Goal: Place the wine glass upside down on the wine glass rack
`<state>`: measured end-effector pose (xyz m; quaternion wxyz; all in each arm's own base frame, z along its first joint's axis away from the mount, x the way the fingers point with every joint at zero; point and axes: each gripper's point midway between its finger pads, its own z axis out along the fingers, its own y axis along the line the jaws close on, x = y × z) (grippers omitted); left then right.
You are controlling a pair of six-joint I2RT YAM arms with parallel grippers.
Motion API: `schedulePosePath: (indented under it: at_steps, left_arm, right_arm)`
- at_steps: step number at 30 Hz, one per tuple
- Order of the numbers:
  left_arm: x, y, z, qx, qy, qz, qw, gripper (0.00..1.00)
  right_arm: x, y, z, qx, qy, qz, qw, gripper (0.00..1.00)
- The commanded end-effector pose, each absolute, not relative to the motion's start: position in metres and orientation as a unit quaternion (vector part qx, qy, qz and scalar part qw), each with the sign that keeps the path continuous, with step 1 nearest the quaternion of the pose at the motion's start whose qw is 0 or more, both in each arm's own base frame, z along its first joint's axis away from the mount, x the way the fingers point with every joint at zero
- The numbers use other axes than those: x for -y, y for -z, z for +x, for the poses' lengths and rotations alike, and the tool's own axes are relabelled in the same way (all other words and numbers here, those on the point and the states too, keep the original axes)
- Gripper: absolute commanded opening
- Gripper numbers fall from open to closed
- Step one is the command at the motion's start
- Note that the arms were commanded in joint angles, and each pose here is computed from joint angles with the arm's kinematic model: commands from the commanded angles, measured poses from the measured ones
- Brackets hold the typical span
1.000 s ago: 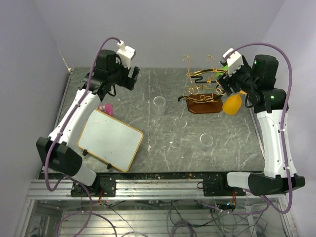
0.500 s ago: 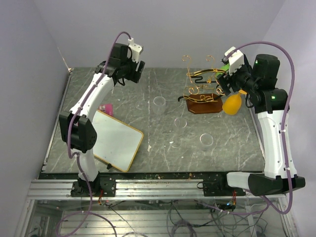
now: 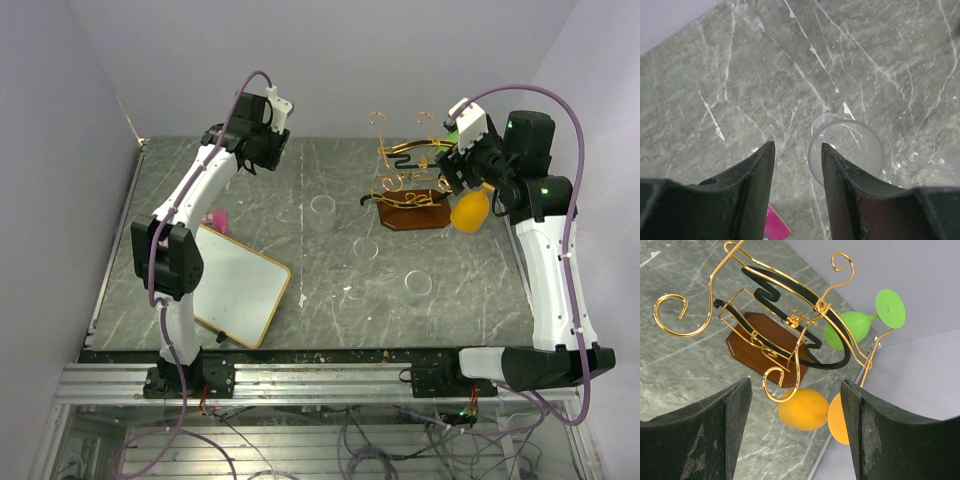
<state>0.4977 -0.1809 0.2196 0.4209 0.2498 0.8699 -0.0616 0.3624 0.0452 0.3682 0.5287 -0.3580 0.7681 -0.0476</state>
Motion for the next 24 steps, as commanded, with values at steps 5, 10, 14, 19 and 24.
schedulePosePath:
  at_steps: [5,10,14,19,24]
  left_arm:
    - [0.184,-0.221,0.507,-0.87,0.065,0.264,0.411,0.41]
    - [0.186,-0.218,0.507,-0.872,0.069,0.273,0.401,0.28]
    - [0.187,-0.219,0.505,-0.874,0.071,0.28,0.392,0.16]
    - [0.187,-0.24,0.5,-0.865,0.075,0.288,0.405,0.07]
    - [0.181,-0.276,0.489,-0.846,0.079,0.283,0.445,0.07]
  right_arm:
    - [-0.044,-0.368,0.366,-0.767,0.056,-0.358,0.529,0.7]
    - [-0.041,-0.365,0.368,-0.77,0.062,-0.356,0.526,0.69]
    - [-0.039,-0.366,0.368,-0.771,0.067,-0.354,0.526,0.69]
    - [-0.035,-0.372,0.37,-0.772,0.077,-0.34,0.532,0.7]
    - [-0.032,-0.38,0.377,-0.772,0.084,-0.321,0.542,0.72]
